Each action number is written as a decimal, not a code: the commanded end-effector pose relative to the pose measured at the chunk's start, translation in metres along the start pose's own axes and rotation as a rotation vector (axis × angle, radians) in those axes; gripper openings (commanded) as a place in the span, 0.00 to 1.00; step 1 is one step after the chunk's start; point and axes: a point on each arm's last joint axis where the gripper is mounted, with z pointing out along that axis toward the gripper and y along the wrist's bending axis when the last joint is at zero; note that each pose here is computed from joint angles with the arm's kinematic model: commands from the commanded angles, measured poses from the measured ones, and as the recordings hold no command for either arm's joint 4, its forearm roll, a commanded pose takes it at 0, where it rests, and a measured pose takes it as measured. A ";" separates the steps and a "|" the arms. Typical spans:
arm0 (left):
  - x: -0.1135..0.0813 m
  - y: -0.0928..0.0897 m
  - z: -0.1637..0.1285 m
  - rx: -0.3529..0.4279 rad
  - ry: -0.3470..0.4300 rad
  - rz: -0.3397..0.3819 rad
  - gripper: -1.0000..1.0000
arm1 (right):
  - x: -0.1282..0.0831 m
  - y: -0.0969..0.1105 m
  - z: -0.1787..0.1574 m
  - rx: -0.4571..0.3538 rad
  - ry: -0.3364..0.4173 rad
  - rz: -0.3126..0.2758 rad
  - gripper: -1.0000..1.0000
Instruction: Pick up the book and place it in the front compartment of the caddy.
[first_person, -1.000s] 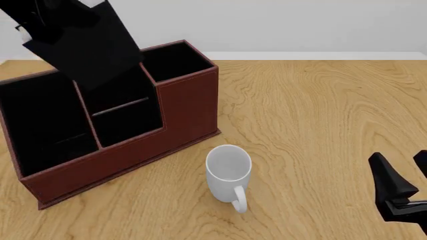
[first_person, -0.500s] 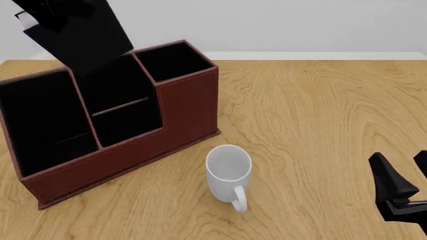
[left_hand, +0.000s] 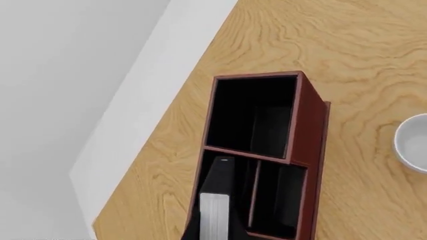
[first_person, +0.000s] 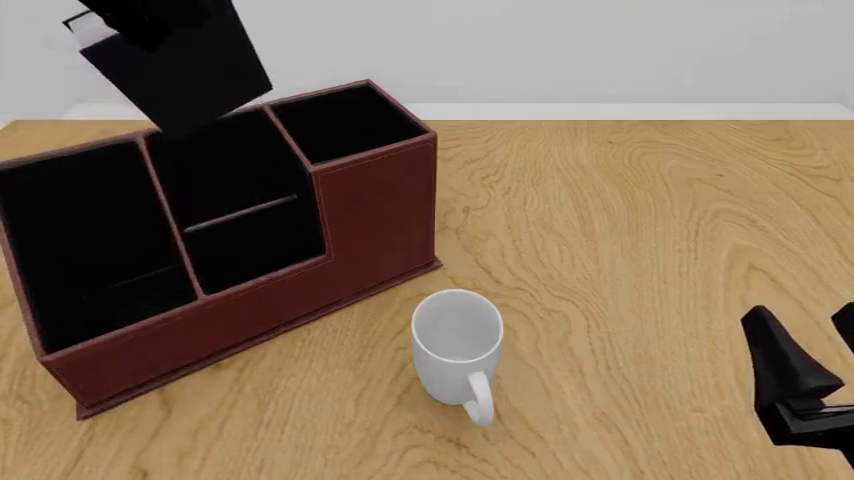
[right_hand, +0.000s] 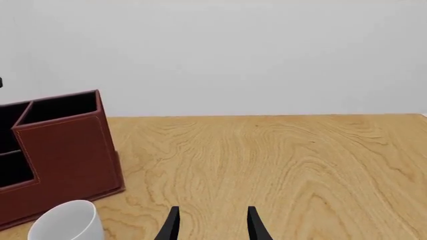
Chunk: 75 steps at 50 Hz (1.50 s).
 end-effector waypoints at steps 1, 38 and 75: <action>0.002 0.006 0.023 -0.004 0.023 0.015 0.00 | 0.000 0.000 0.000 0.002 -0.001 0.003 1.00; 0.026 0.013 0.048 -0.008 0.093 0.016 0.00 | 0.000 0.001 0.002 -0.007 0.007 0.004 1.00; 0.033 0.014 0.083 0.018 0.128 0.009 0.00 | 0.001 0.000 0.006 -0.004 0.014 0.012 1.00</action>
